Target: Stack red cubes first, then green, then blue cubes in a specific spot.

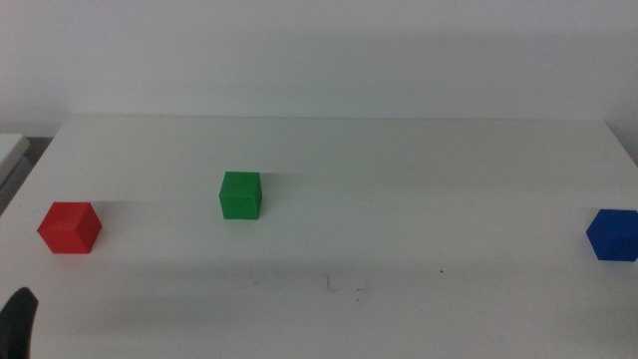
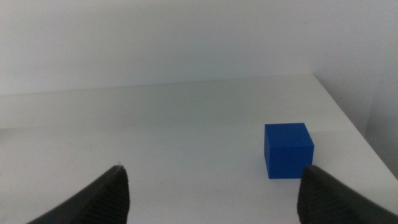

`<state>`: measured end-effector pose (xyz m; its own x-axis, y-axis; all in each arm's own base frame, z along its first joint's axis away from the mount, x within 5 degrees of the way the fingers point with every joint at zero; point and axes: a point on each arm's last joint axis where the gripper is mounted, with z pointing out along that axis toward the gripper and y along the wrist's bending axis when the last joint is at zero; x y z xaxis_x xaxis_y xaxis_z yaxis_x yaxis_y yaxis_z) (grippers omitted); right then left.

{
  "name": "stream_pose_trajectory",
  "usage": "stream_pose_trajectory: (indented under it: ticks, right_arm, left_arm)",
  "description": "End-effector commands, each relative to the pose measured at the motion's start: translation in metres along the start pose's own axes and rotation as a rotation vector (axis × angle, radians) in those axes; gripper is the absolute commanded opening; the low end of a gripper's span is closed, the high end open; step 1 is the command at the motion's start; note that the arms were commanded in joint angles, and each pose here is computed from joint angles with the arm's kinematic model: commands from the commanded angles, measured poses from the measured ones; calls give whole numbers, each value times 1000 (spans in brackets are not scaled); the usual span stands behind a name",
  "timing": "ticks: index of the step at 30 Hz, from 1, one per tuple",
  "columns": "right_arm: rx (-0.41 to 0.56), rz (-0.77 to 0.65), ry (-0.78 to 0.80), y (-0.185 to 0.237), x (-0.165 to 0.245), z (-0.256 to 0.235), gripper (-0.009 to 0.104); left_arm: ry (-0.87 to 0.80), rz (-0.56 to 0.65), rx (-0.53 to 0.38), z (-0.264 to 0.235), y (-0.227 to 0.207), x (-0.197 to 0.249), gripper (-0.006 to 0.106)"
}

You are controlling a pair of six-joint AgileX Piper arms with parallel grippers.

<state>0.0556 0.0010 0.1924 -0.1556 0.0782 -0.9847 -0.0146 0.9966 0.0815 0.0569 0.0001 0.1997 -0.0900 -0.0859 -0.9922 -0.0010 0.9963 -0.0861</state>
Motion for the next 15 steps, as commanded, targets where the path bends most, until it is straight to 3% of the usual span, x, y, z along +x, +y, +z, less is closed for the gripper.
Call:
stream_pose_trajectory:
  ticks: [1, 6, 10, 15]
  right_arm:
    - [3, -15, -13, 0, 0, 0, 93]
    - [3, -15, -13, 0, 0, 0, 93]
    - [3, -15, -13, 0, 0, 0, 93]
    - [3, -15, -13, 0, 0, 0, 93]
  left_arm:
    - [25, -5, -17, 2, -1, -17, 94]
    - [378, -90, -119, 31, 0, -75, 94]
    - [647, -86, -160, 62, 2, -105, 94]
    - [879, -84, -190, 109, 6, -113, 94]
